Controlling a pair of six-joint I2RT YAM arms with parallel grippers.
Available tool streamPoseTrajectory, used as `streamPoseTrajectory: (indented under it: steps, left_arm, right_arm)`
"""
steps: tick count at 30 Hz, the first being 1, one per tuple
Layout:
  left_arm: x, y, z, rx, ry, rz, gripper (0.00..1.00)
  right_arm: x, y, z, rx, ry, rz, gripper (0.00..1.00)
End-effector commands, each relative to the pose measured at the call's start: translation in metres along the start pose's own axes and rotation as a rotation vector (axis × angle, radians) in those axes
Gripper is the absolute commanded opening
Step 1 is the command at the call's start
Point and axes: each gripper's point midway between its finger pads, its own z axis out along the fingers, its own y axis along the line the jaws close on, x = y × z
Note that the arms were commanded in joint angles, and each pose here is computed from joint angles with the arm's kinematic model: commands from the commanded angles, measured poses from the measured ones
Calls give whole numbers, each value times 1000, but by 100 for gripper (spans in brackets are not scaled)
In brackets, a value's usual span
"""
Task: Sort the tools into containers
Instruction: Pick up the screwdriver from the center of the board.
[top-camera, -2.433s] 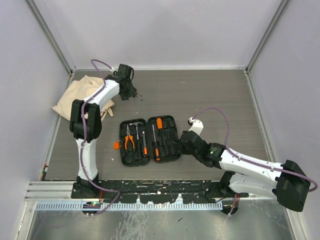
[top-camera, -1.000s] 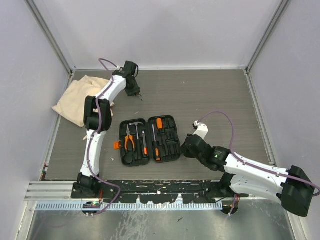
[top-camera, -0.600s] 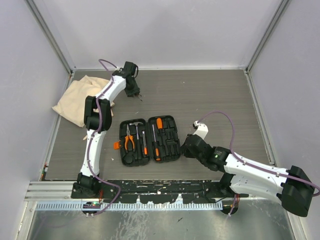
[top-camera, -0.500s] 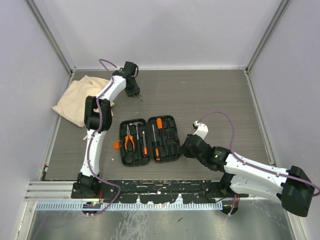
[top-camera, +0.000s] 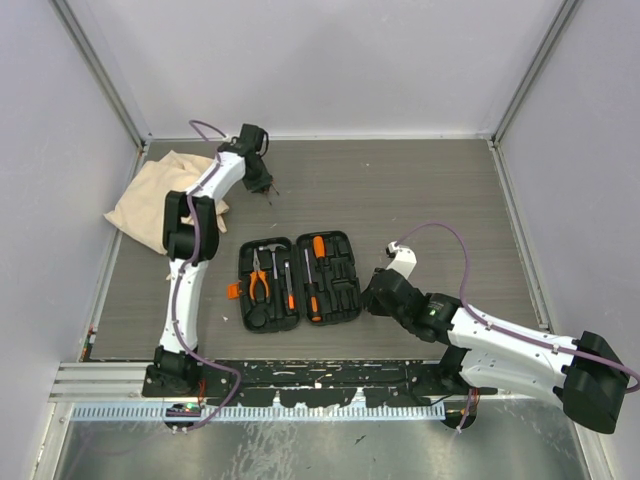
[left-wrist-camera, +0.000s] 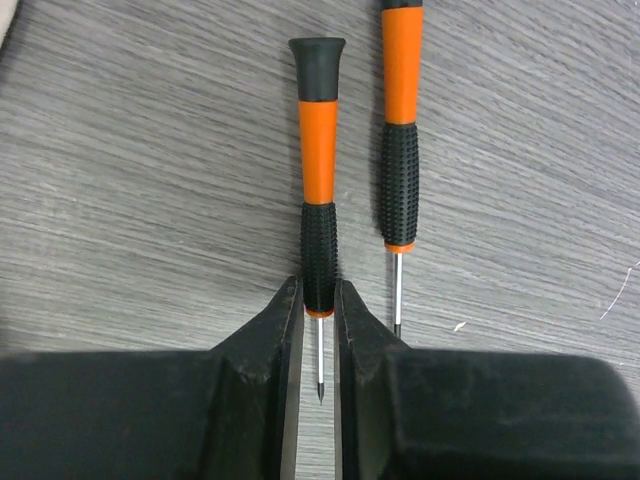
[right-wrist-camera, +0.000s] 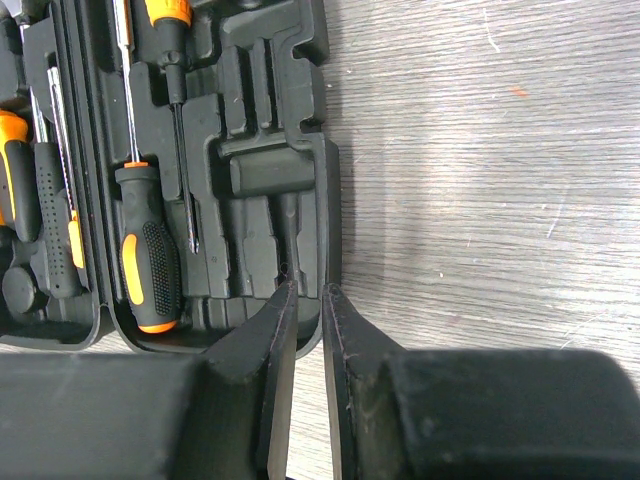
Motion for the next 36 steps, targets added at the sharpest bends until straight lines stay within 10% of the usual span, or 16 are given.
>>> streamPoseTrajectory:
  steps: [1, 14, 36]
  left_arm:
    - [10, 37, -1, -90, 28, 31, 11]
    - [-4, 25, -92, 47, -84, 60, 6]
    - [101, -13, -211, 262, -38, 128, 3]
  right_arm:
    - [-9, 2, 1, 2, -39, 26, 22]
    - [-25, 6, 1, 4, -112, 65, 22]
    - [-62, 3, -6, 35, -130, 361, 21]
